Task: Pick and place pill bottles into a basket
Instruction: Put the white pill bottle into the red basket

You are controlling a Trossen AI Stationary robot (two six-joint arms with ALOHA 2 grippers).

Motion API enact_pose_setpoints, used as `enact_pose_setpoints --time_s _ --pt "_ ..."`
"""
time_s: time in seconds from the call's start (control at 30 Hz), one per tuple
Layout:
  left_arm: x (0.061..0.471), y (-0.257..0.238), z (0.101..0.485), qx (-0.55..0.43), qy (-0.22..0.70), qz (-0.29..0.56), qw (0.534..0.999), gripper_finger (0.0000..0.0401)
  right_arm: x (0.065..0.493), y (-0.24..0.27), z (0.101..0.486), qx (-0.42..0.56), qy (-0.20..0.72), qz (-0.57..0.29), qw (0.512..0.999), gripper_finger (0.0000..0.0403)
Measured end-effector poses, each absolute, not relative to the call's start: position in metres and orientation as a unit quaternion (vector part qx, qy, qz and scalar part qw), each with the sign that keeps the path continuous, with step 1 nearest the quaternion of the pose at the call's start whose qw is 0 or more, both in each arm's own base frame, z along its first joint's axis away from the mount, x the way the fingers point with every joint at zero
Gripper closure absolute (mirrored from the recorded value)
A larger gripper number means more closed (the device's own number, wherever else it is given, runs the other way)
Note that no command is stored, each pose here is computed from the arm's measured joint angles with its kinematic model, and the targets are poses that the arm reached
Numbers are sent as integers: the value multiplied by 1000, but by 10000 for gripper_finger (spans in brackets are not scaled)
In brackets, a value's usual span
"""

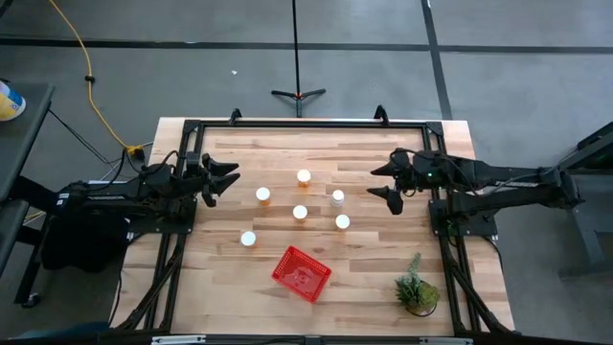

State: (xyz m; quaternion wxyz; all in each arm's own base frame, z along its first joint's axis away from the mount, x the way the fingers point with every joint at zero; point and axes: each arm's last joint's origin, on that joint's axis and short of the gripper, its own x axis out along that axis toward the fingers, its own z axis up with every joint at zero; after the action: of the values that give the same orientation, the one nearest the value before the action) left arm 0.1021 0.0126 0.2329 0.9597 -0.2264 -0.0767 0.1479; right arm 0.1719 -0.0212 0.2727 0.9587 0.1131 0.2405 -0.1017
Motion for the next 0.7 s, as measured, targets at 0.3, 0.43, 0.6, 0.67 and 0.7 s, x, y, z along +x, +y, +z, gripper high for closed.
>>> enact_pose_setpoints --time_s 0.3,0.43,0.6,0.67,0.7 --pt "102 12 233 -229 -75 137 961 158 192 -18 270 105 272 -95 952 125" --pt "102 12 232 -226 -72 138 962 158 200 -17 269 103 285 -92 948 125" --pt "102 12 232 -226 -72 138 962 158 207 -17 265 103 296 -91 945 125" --pt "102 12 232 -226 -72 138 962 158 210 -17 263 103 296 -91 945 125" --pt "102 12 232 -226 -72 138 962 158 212 -18 262 103 298 -91 945 125"
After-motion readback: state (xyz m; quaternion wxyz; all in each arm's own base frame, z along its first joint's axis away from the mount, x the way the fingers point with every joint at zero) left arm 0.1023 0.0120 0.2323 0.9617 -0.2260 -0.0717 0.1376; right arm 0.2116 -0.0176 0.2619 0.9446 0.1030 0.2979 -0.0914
